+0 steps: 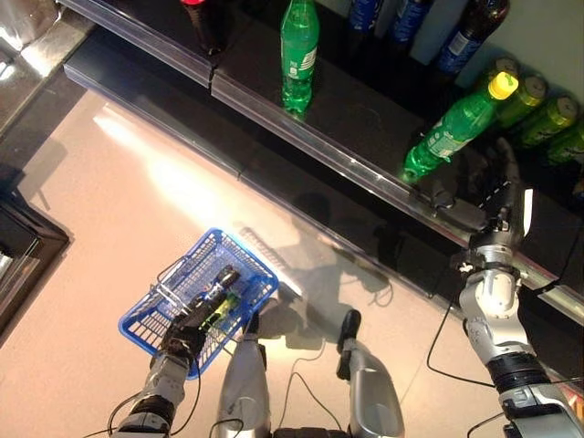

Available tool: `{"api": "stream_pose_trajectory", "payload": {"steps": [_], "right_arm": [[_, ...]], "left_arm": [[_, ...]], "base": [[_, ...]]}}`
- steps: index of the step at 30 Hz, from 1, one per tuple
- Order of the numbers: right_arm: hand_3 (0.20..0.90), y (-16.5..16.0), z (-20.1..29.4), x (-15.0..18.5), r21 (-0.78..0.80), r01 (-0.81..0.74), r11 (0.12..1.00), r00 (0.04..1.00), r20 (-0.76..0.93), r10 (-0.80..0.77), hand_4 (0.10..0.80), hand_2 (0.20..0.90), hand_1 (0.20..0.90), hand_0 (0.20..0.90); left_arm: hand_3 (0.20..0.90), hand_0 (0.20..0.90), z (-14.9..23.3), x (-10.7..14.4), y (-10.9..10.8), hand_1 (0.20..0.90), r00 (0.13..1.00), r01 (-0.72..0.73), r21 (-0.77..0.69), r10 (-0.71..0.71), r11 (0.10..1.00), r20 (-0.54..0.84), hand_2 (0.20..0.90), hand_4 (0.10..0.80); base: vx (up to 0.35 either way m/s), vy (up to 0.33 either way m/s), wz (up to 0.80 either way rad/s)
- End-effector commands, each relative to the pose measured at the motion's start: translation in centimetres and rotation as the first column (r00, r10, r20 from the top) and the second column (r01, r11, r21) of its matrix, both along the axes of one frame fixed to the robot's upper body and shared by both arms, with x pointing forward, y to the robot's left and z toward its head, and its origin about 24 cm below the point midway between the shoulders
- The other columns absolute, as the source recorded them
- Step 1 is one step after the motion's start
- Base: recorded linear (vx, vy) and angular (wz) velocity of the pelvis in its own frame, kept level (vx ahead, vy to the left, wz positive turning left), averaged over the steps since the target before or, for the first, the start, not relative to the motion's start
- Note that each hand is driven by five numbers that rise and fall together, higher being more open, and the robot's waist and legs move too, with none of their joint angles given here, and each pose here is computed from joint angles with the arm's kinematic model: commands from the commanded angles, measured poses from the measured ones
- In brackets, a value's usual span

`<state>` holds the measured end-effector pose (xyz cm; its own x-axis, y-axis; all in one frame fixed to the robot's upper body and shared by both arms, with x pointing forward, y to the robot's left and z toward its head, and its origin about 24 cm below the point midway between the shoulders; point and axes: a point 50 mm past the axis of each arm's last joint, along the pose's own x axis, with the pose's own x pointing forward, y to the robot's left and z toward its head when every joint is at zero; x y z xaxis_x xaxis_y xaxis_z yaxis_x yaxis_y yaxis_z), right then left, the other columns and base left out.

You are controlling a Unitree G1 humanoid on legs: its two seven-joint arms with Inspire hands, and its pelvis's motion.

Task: Pick up the drink and place into the basket.

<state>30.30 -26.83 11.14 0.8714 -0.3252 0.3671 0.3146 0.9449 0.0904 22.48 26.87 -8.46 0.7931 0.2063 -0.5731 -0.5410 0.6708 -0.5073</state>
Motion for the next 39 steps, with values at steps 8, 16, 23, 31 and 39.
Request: {"api": "stream_pose_trajectory", "payload": {"steps": [8,16,23,31,39], "right_arm": [[0.9,-4.0,6.8,0.9,0.0,0.058,0.998,0.978,0.199,-0.057,0.8,0.9,0.9,0.9],[0.9,-4.2,8.0,1.8,-0.037,0.045,0.998,0.984,0.173,-0.038,0.8,0.9,0.9,0.9],[0.9,-4.6,9.5,3.1,-0.077,0.047,0.996,0.989,0.142,-0.035,0.8,0.9,0.9,0.9],[0.9,-4.4,11.4,4.2,-0.105,0.041,0.994,0.99,0.135,-0.027,0.8,0.9,0.9,0.9],[0.411,-4.0,12.9,5.3,-0.119,0.039,0.992,0.992,0.124,-0.024,0.311,0.481,0.481,0.481]], "left_arm": [[0.2,0.3,-0.4,-2.5,0.4,0.3,0.992,0.123,0.075,-0.123,0.99,-0.005,0.3,0.1],[0.2,0.3,-0.4,-2.5,0.7,0.3,0.99,0.142,0.086,-0.141,0.986,-0.018,0.3,0.1],[0.2,0.3,-0.2,-2.0,0.6,0.3,0.986,0.164,0.092,-0.164,0.982,-0.01,0.3,0.1],[0.2,0.3,0.4,-1.1,0.6,0.3,0.985,0.17,0.094,-0.171,0.981,0.009,0.3,0.1],[0.2,0.3,0.7,-0.5,0.4,0.3,0.983,0.179,0.098,-0.182,0.979,0.024,0.3,0.1]], "base": [[0.021,-0.013,0.05],[0.013,-0.014,0.05],[-0.002,-0.003,0.02],[-0.018,0.005,0.01],[-0.024,0.009,0.03]]}}
